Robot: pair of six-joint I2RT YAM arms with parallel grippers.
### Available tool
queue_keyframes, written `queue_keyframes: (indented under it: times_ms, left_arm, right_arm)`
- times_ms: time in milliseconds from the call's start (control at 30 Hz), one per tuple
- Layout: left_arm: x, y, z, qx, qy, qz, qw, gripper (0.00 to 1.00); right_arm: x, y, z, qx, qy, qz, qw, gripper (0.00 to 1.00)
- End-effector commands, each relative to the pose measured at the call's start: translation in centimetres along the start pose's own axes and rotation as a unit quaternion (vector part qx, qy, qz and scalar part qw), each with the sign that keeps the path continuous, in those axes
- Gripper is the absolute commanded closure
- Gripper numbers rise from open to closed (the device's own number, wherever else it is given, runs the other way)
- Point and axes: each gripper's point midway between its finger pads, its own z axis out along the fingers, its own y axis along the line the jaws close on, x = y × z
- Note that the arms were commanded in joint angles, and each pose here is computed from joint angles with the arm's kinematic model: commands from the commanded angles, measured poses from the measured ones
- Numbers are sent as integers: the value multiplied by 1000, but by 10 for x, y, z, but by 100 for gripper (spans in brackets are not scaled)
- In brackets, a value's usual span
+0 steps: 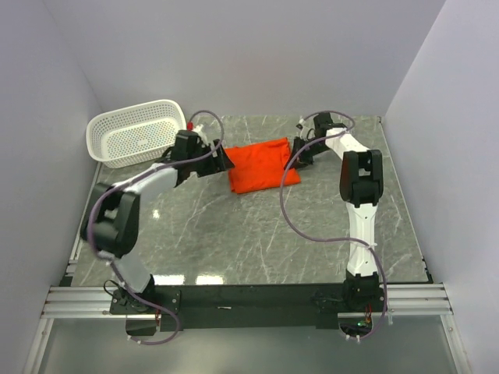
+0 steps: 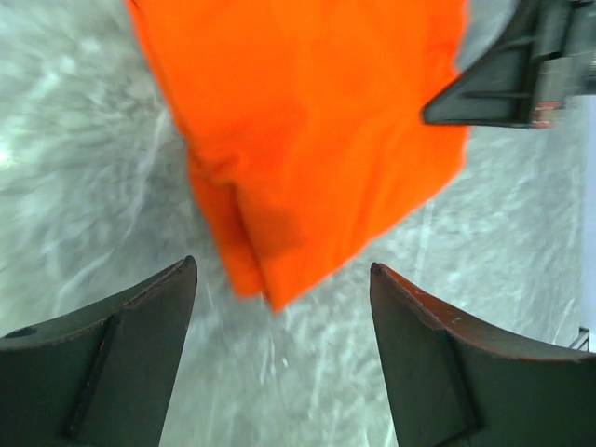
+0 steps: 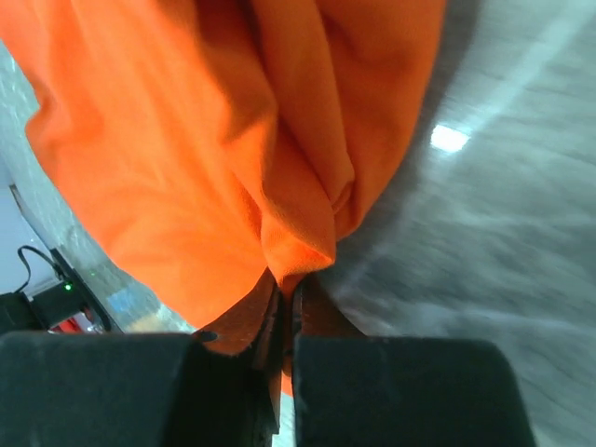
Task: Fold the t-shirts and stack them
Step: Neatly place the folded tshirt to the corner
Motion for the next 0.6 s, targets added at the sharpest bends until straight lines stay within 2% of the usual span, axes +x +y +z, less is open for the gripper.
queue_keyframes:
  times_ms: [0, 67, 133, 233, 333, 400, 433, 533, 567]
  left_arm:
    - [-31, -12, -52, -8, -73, 33, 997, 20]
    - [-39, -19, -79, -5, -100, 40, 994, 19]
    - [-27, -14, -93, -10, -98, 41, 994, 19]
    - [-19, -26, -124, 12, -115, 50, 992, 18]
    - [0, -26, -132, 28, -105, 42, 993, 18]
    - [10, -29, -139, 43, -104, 36, 993, 18]
    - [12, -33, -144, 53, -109, 37, 992, 19]
    - [21, -32, -146, 61, -106, 30, 992, 19]
    - [22, -33, -148, 64, -107, 31, 992, 19]
  right_arm:
    - [-12, -18, -33, 17, -33, 9, 999, 100]
    - [-8, -27, -47, 31, -34, 9, 999, 100]
    - [-2, -53, -69, 68, -40, 10, 997, 100]
    - [6, -94, -104, 121, -48, 11, 991, 100]
    - [11, -139, -147, 178, -60, 34, 982, 100]
    - [9, -157, -169, 211, -61, 24, 975, 100]
    - [14, -179, -185, 250, -55, 22, 966, 100]
    - [3, -208, -217, 318, -62, 8, 946, 100]
    - [5, -224, -234, 366, -52, 4, 929, 100]
